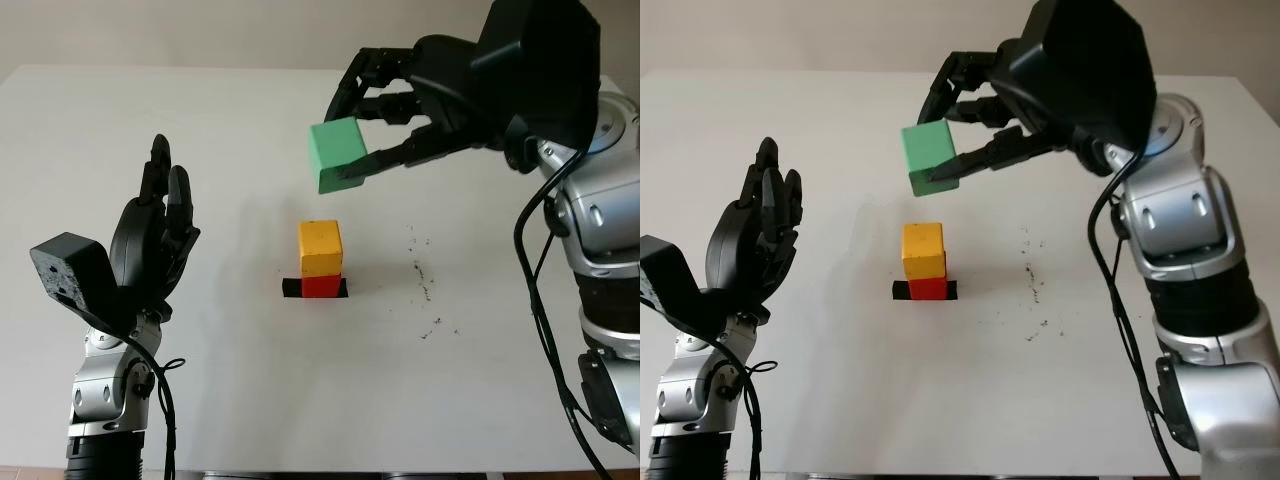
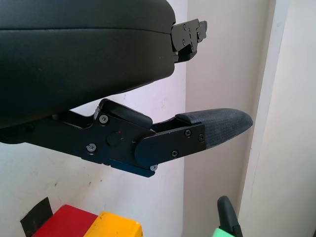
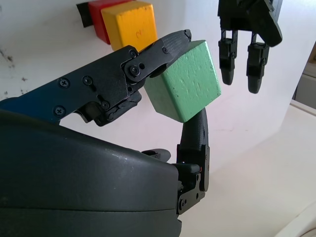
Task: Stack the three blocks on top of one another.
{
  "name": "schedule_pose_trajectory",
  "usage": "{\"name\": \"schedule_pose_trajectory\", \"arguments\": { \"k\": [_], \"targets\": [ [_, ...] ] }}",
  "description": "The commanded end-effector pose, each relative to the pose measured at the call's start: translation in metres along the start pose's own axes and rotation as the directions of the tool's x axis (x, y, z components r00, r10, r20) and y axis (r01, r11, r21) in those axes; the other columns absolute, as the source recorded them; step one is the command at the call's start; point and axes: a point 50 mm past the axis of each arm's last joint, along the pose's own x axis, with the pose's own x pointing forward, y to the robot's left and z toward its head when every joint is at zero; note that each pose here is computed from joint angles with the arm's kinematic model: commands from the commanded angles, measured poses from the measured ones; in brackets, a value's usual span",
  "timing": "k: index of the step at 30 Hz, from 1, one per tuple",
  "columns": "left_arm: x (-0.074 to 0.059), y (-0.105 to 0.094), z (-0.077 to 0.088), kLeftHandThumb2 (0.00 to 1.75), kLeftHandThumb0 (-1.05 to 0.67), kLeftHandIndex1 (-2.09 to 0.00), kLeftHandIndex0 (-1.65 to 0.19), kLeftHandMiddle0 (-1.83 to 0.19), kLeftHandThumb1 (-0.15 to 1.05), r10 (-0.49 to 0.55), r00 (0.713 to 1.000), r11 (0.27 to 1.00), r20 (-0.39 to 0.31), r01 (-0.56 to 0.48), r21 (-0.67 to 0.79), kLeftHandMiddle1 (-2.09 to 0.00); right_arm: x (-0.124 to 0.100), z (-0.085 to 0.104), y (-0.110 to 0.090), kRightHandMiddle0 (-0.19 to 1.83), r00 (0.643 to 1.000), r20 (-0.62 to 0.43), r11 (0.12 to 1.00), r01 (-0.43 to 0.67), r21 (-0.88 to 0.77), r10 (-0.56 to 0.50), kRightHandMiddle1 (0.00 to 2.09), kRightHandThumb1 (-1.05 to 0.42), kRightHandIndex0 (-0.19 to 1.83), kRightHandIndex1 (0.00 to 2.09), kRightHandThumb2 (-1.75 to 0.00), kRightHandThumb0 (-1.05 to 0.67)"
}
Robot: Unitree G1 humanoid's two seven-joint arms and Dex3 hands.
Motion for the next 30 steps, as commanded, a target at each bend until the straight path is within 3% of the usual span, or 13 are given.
{"name": "schedule_pose_trajectory", "arguments": {
  "k": [1, 14, 30],
  "targets": [
    [-0.002, -0.001, 0.001, 0.65, -0.74, 0.0, 0.19, 0.19, 1.05, 0.001, 1.0, 1.0, 0.009, -0.001, 0.005, 0.0, -0.003, 0.0, 0.006, 0.18, 1.0, 0.002, 1.0, -0.006, -0.014, 0.006, 1.77, -1.0, 0.32, 0.03, -0.06, -0.47],
    [-0.002, -0.003, 0.002, 0.65, -0.73, 0.0, 0.19, 0.19, 1.05, 0.004, 1.0, 1.0, 0.012, -0.004, 0.002, 0.0, 0.0, -0.008, 0.027, 0.17, 1.0, -0.003, 1.0, -0.006, 0.025, 0.006, 1.75, -0.99, 0.33, 0.04, -0.05, -0.49],
    [-0.002, -0.001, 0.003, 0.64, -0.74, 0.0, 0.19, 0.19, 1.05, 0.003, 1.0, 1.0, 0.01, -0.003, 0.009, 0.0, 0.007, -0.029, 0.039, 0.17, 1.0, -0.015, 0.975, 0.013, 0.221, -0.01, 1.75, -1.0, 0.31, 0.04, -0.05, -0.52]
  ]
}}
